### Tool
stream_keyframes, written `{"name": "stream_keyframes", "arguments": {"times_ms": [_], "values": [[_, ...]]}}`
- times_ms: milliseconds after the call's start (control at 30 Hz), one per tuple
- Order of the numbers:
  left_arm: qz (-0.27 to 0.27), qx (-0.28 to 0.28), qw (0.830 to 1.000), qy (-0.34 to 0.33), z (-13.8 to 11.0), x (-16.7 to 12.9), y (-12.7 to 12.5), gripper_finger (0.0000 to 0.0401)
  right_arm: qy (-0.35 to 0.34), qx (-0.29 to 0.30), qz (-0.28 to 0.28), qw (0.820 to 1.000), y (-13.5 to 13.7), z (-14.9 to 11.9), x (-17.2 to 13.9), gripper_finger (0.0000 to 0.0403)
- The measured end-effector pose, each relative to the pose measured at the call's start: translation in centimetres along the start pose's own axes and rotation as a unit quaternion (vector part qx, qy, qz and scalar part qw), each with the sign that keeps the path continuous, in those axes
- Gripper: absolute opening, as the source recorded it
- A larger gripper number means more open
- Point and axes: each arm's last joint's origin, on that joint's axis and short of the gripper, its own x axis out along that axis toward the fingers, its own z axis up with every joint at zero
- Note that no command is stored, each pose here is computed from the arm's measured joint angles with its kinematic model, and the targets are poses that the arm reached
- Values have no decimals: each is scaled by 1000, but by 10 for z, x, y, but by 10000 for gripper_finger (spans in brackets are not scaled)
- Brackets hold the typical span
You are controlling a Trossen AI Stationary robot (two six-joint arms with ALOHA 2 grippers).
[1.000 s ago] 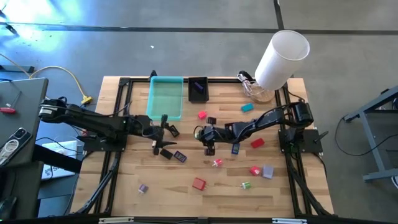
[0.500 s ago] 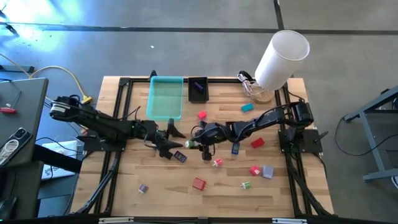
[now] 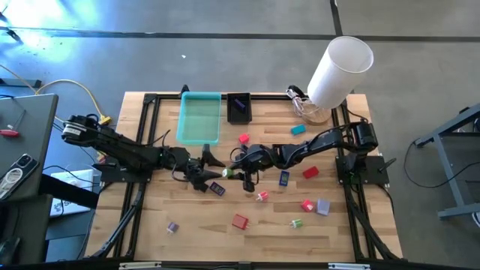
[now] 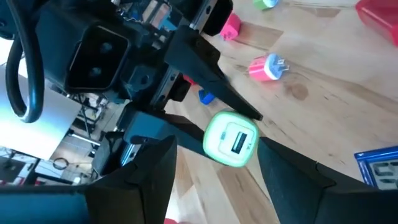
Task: Pick & Place Office items
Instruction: Put the top green charger adapter into the green bin
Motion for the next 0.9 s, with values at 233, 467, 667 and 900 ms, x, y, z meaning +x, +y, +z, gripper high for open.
{"name": "stream_keyframes", "arguments": {"times_ms": [233, 467, 667, 900], "values": [[4, -3, 1000, 2, -2, 0, 2, 216, 0, 0, -1, 1000, 0, 0, 0, 121], [-3, -26, 1000, -2, 1, 0, -1, 216, 0, 3, -7, 1000, -5, 0, -1, 121], [-12, -13, 1000, -7, 3, 0, -4, 216, -1, 6, -12, 1000, -10, 1, -1, 121], [-4, 7, 1000, 5, 2, 0, -4, 216, -1, 20, -14, 1000, -12, 1, -2, 121]]}}
